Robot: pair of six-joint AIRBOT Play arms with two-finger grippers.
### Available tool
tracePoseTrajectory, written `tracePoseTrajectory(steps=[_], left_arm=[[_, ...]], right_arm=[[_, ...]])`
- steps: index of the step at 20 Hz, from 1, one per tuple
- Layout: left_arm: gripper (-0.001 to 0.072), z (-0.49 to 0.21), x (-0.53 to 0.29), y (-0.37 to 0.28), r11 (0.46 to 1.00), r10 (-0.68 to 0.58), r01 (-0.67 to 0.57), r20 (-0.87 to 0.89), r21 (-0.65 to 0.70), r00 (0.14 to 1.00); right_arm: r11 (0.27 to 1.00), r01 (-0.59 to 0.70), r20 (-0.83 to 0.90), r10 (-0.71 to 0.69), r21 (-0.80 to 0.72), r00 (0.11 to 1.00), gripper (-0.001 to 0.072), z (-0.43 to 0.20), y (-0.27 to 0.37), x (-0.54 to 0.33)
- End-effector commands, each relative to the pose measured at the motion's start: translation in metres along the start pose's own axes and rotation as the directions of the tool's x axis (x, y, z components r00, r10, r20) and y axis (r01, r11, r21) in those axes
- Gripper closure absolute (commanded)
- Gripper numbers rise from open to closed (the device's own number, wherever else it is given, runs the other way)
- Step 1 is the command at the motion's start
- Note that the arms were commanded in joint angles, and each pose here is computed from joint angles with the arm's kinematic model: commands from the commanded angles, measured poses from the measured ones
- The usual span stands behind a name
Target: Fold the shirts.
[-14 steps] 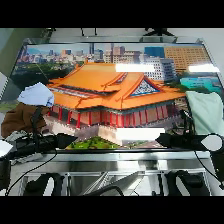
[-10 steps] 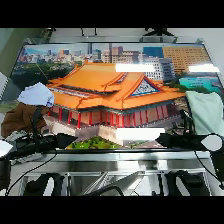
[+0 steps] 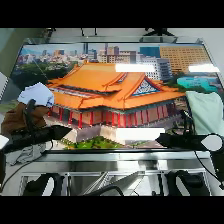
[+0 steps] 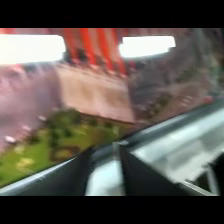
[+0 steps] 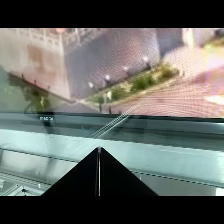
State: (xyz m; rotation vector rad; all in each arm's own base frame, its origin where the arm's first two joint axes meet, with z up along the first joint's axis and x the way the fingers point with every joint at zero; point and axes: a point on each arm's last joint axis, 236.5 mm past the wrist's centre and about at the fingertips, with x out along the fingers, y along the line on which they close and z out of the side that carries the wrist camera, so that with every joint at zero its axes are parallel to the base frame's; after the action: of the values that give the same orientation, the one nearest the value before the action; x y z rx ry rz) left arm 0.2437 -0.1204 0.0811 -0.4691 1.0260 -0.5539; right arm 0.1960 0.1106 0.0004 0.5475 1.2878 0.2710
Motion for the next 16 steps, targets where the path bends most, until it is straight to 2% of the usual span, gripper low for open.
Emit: tracePoseTrajectory(steps=[1,2,4,6,8,10,14,16], left_arm=[[0.0031,0.079,-0.031,0.055,0.951,0.289,-0.294,0.063,0.094,0.955],[0.0031,0.112,-0.043,0.079,0.912,0.387,-0.397,0.100,0.106,0.916],[0.0031,0.180,-0.062,0.119,0.852,0.494,-0.514,0.172,0.097,0.852],[0.0031,0.233,-0.067,0.168,0.826,0.544,-0.561,0.185,0.056,0.819],[0.0031,0.259,-0.055,0.228,0.823,0.564,-0.568,0.125,0.001,0.817],[0.0031,0.255,-0.036,0.287,0.826,0.563,-0.562,0.006,-0.047,0.827],[0.0031,0.213,-0.021,0.393,0.740,0.644,-0.666,-0.186,-0.095,0.742],[0.0031,0.198,-0.007,0.419,0.732,0.645,-0.673,-0.211,-0.107,0.734]], right_arm=[[1.000,0.001,0.000,-0.001,-0.001,1.000,0.0696,0.000,0.000,0.000],[1.000,0.000,0.000,0.000,-0.001,1.000,0.0696,0.000,0.000,0.000],[1.000,0.000,0.000,0.000,-0.001,1.000,0.0696,0.000,0.000,0.000],[1.000,0.000,0.000,0.000,-0.001,1.000,0.0696,0.000,0.000,0.000],[1.000,0.000,0.000,0.000,-0.001,1.000,0.0696,0.000,0.000,0.000],[1.000,0.000,0.000,0.000,-0.001,1.000,0.0696,0.000,0.000,0.000],[1.000,0.000,0.000,0.000,-0.001,1.000,0.0695,0.000,0.000,0.000],[1.000,0.000,0.000,0.000,-0.001,1.000,0.0696,0.000,0.000,0.000]])
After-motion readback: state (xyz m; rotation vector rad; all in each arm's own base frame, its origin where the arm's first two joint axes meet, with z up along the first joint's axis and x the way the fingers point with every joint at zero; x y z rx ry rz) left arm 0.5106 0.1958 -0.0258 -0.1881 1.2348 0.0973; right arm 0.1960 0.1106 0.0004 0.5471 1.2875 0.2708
